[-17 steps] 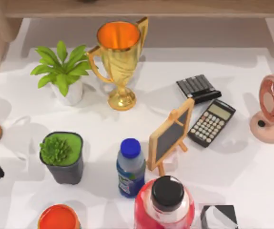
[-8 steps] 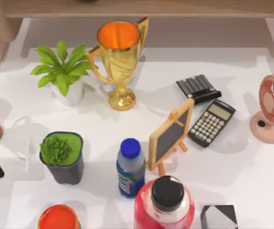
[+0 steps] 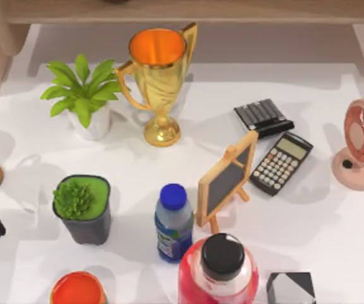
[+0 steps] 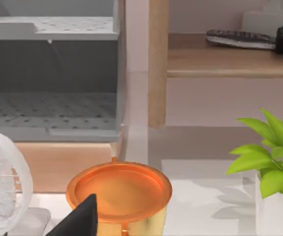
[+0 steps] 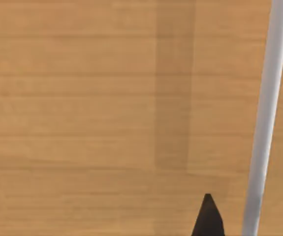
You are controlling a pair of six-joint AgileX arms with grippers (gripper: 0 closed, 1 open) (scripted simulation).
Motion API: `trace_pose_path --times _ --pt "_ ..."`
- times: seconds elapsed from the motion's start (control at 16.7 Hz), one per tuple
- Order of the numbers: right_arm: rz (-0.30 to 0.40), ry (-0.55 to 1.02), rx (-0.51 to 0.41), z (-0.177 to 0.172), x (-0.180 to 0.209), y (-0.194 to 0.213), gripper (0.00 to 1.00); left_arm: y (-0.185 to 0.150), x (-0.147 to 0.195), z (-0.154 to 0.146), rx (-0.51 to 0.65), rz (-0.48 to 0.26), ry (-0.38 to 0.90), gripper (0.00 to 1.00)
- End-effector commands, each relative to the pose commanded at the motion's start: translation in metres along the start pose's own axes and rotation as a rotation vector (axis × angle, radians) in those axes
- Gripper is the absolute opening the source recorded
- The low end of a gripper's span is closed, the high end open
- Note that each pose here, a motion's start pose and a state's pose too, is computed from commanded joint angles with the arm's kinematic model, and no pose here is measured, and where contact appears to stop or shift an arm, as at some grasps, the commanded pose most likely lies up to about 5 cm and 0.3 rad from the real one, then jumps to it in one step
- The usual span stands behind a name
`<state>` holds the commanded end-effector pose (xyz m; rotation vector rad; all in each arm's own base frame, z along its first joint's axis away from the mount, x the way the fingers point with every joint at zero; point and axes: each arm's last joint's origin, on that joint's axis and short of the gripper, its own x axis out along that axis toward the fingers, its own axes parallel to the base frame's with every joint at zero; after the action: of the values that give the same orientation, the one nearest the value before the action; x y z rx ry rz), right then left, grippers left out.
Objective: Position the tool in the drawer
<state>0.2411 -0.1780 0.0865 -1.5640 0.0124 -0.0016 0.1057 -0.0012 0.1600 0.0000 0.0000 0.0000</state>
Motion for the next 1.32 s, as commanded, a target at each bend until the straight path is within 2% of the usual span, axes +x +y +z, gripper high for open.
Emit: trace_pose_path --times 0.3,0.36,0.9,1.32 --pt "0.0 0.0 0.0 0.0 0.0 0.0 0.98 0.0 0.0 0.0 0.0 0.0 0.0 1.0" --pt "0.0 0.0 0.0 0.0 0.0 0.0 1.0 0.0 0.0 0.0 0.0 0.0 0.0 1.0" --pt "-0.001 -0.001 -0.001 0.0 0.0 0.0 1.0 0.0 0.0 0.0 0.0 0.0 0.0 1.0" --pt "-0.001 -0.001 -0.001 0.0 -0.02 0.0 1.0 0.0 0.0 0.0 0.0 0.0 0.0 1.0"
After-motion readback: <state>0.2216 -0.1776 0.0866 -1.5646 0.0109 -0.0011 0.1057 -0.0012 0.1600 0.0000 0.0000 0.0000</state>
